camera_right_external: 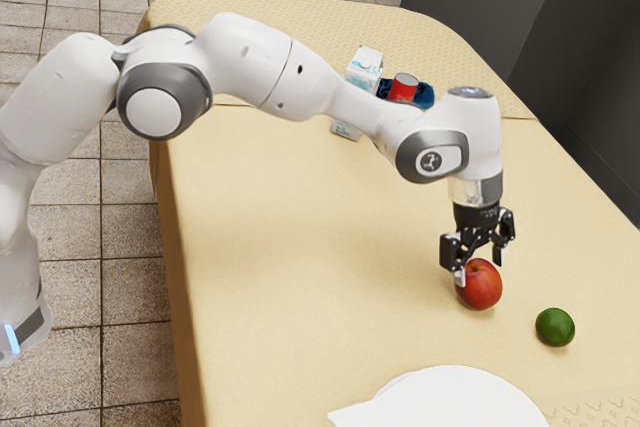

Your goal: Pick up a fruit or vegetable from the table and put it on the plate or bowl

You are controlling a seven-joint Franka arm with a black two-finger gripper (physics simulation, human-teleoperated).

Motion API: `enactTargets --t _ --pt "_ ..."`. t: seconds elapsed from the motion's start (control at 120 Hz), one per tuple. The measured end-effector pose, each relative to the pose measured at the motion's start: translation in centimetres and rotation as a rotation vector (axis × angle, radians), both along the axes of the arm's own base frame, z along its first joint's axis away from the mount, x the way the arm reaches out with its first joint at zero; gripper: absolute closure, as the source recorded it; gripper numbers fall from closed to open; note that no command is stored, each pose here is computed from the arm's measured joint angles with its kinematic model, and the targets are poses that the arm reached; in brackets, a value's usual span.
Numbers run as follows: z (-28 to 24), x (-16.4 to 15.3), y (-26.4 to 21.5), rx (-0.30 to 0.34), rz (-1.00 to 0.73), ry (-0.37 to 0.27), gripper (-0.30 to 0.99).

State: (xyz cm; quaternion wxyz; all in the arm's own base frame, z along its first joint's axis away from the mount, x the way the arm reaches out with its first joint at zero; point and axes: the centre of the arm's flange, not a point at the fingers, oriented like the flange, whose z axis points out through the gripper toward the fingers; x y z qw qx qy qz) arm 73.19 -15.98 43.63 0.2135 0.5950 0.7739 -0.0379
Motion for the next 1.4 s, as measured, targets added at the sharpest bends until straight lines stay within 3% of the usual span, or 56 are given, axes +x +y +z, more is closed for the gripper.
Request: enactTargets --t 0.583,0.742,0.925,1.05,1.217,1.325,1.4 --pt "-2.5 1.2 -0.3 -0.024 0.015 -0.018 0.00" --pt "-2.8 1.2 -0.5 -0.029 0.017 -0.021 0.06" --pt "-2.6 1.1 -0.9 -0.040 0.032 -0.020 0.24" --pt "-1.7 0.9 -1.0 -0.045 0.040 -0.026 0.28" --pt "6.0 -6.2 -5.4 -0.024 -0.028 -0.068 0.32" --pt "11.0 -12.6 -7.9 0.004 -0.084 -0.103 0.41" --pt "13.0 -15.9 -11.0 0.030 -0.149 -0.119 0.41"
